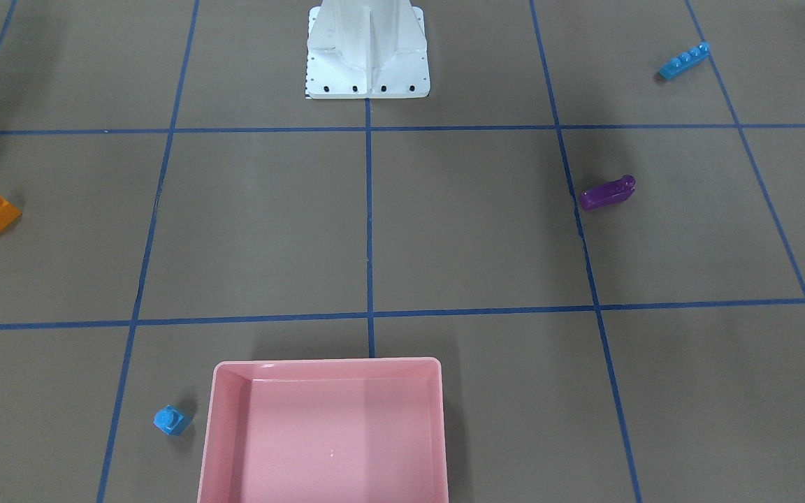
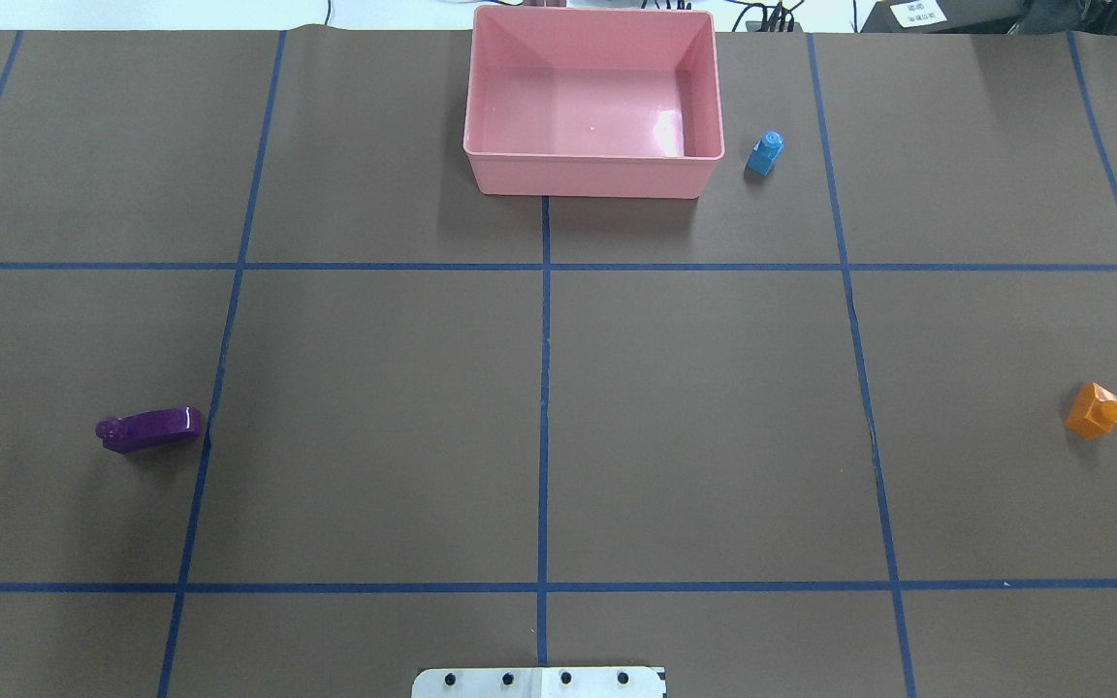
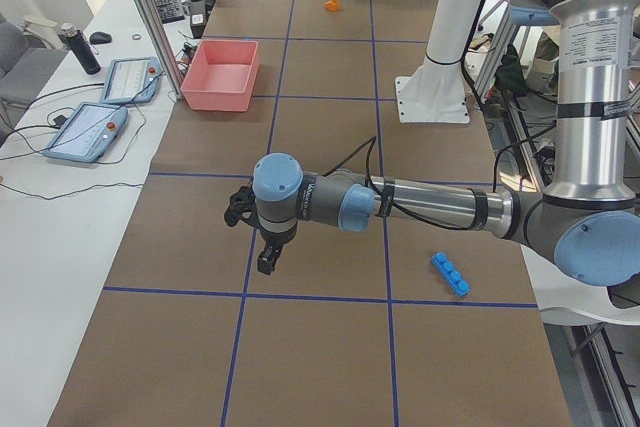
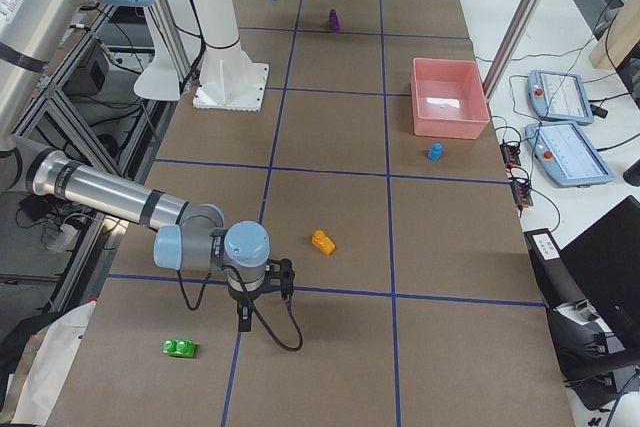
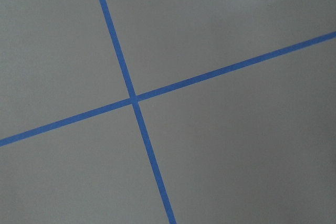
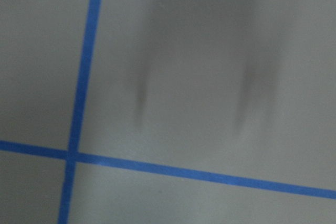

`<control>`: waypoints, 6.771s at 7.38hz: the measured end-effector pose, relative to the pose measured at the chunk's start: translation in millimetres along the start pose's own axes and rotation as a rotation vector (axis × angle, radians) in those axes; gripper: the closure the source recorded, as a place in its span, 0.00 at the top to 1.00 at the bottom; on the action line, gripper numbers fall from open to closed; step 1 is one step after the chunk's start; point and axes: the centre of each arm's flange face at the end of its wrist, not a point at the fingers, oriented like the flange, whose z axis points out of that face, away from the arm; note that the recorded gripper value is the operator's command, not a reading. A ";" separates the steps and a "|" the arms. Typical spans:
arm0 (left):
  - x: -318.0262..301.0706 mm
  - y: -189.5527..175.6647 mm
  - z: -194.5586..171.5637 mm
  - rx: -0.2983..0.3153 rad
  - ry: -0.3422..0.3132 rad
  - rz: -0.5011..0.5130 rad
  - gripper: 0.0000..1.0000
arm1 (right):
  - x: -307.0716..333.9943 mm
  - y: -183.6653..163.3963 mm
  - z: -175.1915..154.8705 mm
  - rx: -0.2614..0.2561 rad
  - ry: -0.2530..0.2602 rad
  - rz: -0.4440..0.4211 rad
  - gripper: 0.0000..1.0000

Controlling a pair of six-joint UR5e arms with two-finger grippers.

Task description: Put all blocks into box

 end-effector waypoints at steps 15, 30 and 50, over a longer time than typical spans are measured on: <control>19.4 76.4 42.0 -0.022 0.178 0.009 0.99 | -1.1 -34.7 11.7 0.023 -0.177 0.164 0.00; 235.6 239.4 166.8 -0.598 -0.018 0.660 0.95 | -599.1 -615.9 -247.9 0.358 -0.240 0.371 0.27; 361.8 23.5 143.4 -0.290 0.030 0.318 0.00 | -217.2 -408.1 -67.7 0.194 -0.184 0.324 1.00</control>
